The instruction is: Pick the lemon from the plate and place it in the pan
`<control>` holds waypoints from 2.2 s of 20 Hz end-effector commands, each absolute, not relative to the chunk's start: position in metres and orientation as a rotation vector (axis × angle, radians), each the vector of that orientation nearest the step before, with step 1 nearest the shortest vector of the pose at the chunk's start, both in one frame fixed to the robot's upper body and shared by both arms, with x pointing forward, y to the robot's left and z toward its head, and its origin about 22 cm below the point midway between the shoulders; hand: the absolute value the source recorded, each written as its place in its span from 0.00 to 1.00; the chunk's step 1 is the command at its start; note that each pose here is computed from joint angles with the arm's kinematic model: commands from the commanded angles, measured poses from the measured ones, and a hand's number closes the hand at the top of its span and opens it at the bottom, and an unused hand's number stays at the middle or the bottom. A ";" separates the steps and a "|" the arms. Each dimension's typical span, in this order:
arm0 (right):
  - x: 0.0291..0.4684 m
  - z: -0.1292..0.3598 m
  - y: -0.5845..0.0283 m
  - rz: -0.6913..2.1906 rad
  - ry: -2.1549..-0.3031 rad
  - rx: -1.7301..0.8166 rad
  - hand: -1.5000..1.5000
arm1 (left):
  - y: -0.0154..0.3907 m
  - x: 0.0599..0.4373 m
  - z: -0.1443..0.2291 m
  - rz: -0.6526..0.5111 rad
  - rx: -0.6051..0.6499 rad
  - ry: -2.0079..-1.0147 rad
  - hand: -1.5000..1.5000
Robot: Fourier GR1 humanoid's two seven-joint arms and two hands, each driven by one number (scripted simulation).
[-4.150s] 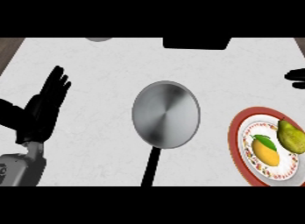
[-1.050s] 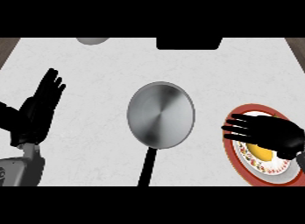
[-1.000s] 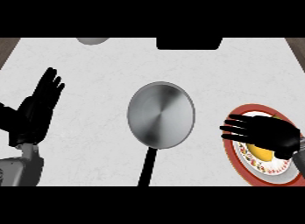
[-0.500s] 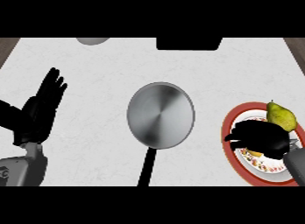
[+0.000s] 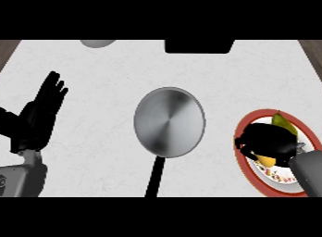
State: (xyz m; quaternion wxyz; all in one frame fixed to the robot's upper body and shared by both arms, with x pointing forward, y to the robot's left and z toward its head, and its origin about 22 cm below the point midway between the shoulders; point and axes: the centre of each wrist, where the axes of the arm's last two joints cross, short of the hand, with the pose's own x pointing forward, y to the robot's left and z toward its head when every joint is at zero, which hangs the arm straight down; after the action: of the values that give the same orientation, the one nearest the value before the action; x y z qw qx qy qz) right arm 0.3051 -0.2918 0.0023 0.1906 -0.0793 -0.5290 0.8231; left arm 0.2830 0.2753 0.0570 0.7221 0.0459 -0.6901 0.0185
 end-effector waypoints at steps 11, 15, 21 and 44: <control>0.316 0.015 -0.162 1.475 -1.336 -0.797 1.00 | 0.281 0.277 0.047 0.062 0.131 -1.478 0.50; 0.328 0.067 -0.139 1.296 -1.393 -1.104 1.00 | 0.278 0.279 0.049 0.045 0.115 -1.468 0.50; 0.328 0.124 -0.093 1.077 -1.375 -1.380 1.00 | 0.262 0.285 0.052 -0.001 0.064 -1.486 0.50; 0.301 0.155 -0.004 0.464 -1.194 -1.495 1.00 | 0.258 0.294 0.064 -0.002 0.089 -1.524 0.50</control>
State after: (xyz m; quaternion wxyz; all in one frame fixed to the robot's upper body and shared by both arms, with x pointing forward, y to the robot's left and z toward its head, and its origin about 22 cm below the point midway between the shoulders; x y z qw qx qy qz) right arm 0.3074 -0.0074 0.1649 0.4851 -0.6303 -0.5375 0.2801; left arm 0.2942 0.2536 0.0603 0.7239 0.0262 -0.6894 -0.0051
